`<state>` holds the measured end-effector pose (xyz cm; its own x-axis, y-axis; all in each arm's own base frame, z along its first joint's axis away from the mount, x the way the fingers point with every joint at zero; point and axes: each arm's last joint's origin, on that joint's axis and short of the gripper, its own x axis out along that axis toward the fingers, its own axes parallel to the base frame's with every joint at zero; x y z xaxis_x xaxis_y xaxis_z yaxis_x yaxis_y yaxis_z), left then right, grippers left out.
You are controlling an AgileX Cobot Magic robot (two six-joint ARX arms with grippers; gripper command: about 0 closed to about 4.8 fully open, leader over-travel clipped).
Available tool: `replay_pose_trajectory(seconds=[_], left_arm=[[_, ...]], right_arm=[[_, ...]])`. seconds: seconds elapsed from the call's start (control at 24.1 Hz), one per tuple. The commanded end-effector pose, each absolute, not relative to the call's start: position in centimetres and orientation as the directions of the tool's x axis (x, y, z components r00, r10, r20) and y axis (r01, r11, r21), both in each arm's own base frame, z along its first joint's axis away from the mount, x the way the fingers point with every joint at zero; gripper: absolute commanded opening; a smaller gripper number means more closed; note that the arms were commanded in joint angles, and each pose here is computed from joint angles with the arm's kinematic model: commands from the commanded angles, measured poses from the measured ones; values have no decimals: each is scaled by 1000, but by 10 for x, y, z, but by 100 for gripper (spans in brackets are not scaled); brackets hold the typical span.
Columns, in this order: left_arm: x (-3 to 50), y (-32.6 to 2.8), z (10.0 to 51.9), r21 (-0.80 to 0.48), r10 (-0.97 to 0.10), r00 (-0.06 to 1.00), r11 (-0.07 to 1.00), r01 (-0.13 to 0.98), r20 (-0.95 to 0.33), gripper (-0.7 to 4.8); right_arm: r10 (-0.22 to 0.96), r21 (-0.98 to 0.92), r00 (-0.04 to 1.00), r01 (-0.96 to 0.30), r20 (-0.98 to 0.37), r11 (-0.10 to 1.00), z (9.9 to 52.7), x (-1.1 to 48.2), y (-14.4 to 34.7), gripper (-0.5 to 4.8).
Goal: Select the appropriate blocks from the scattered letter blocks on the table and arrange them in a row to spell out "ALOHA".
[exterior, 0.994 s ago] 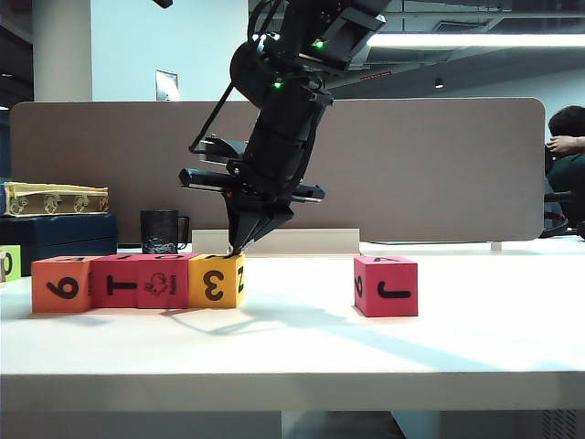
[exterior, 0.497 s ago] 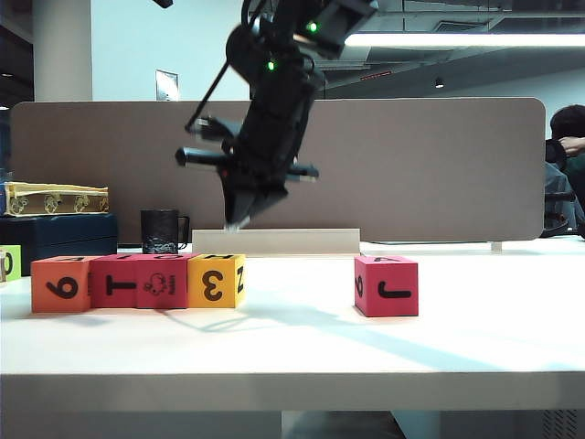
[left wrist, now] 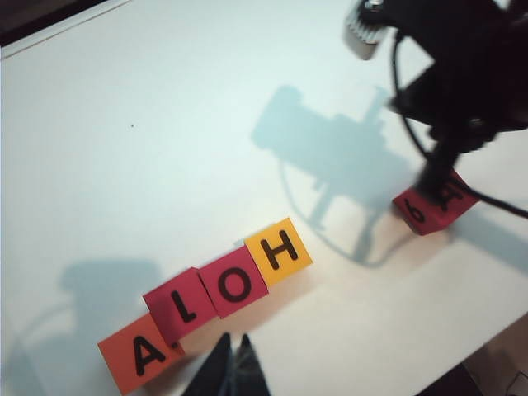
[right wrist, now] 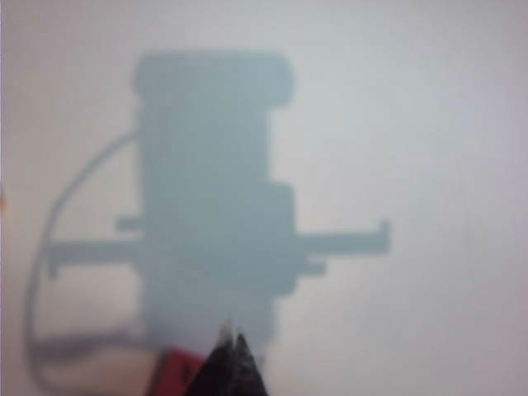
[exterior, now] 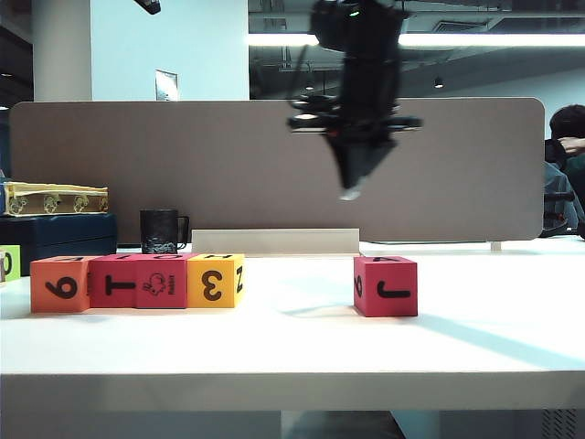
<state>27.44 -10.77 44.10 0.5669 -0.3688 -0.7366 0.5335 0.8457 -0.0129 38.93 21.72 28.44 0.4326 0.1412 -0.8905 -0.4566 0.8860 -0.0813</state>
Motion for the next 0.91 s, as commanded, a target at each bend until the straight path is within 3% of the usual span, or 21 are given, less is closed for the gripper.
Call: replay_pose_trajectory(seconds=[0.04, 0.21, 0.29, 0.46, 0.83, 0.91], left_arm=[[274, -107, 445, -1, -374, 588, 844, 536, -717, -6], [275, -105, 445, 4, -372, 590, 844, 537, -717, -6], [275, -105, 445, 5, -373, 593, 844, 537, -713, -6], [275, -106, 446, -4, -389, 591, 838, 546, -707, -6], [276, -108, 445, -37, -428, 568, 820, 571, -703, -6], [276, -108, 445, -37, -428, 569, 820, 571, -703, -6]], right_arm=[[102, -79, 369, -444, -924, 892, 299, 377, 198, -8], [82, -45, 293, -403, -952, 914, 310, 366, 181, 1], [102, 0, 250, -380, -963, 925, 312, 362, 176, 42], [151, 82, 162, -368, -975, 926, 311, 356, 174, 172], [187, 156, 68, -318, -980, 935, 298, 349, 181, 285], [170, 149, 43, -299, -985, 942, 289, 348, 180, 285]])
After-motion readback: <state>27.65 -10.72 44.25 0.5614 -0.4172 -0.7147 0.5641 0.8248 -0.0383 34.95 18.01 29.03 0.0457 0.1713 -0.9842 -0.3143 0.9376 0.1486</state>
